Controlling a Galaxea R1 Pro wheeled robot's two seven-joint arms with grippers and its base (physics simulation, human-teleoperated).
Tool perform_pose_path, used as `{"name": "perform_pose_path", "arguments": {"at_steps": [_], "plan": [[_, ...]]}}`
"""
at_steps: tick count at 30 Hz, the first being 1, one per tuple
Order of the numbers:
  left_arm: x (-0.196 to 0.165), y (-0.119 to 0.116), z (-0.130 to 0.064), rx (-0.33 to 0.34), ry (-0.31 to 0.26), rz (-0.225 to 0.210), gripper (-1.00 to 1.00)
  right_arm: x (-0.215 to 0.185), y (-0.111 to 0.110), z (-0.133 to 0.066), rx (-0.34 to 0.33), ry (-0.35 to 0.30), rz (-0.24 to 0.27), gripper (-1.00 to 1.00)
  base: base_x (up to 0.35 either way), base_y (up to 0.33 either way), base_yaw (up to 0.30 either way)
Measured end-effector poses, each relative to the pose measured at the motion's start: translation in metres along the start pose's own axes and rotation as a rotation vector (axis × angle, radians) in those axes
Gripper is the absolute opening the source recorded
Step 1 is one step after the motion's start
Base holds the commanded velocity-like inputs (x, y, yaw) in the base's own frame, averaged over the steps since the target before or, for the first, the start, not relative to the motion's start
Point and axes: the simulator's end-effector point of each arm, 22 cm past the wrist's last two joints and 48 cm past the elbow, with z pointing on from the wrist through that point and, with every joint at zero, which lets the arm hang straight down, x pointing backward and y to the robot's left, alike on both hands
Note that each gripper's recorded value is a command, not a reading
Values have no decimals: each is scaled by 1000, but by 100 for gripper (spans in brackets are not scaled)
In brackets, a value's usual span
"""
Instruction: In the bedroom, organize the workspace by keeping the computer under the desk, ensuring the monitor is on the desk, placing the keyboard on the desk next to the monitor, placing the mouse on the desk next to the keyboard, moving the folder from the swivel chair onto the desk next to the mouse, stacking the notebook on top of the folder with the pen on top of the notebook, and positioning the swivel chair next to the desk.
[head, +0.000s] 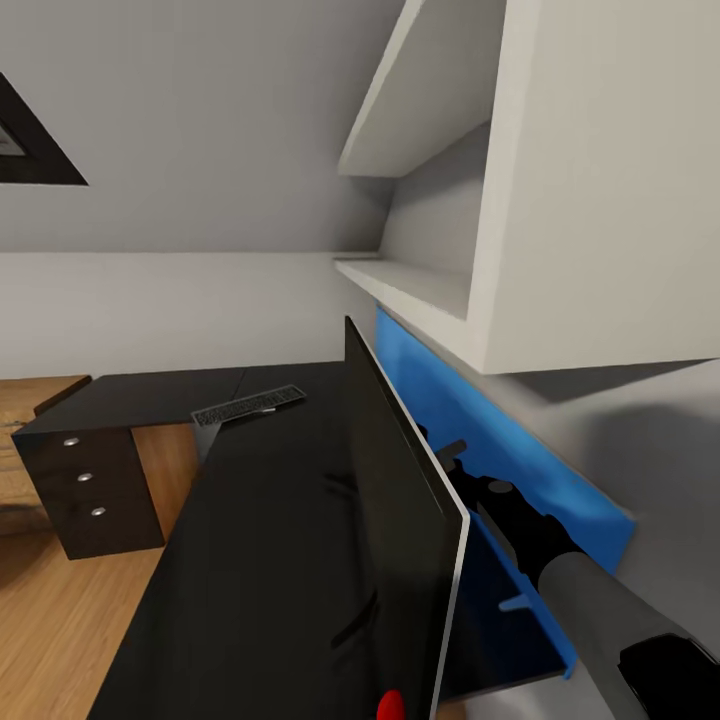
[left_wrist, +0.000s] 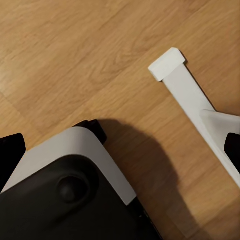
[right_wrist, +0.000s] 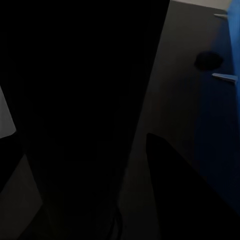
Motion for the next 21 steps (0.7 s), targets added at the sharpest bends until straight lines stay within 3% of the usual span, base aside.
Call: {"name": "perform_pose_path", "arguments": {"at_steps": [11,21], "plan": [[0,0,2,2,0,0,100,2,0,0,0,0,1,-100,0,0,0],[5,3,17,1,-1,-2,100,8,1,5,2,-19,3,-100,0,0,0]]}}
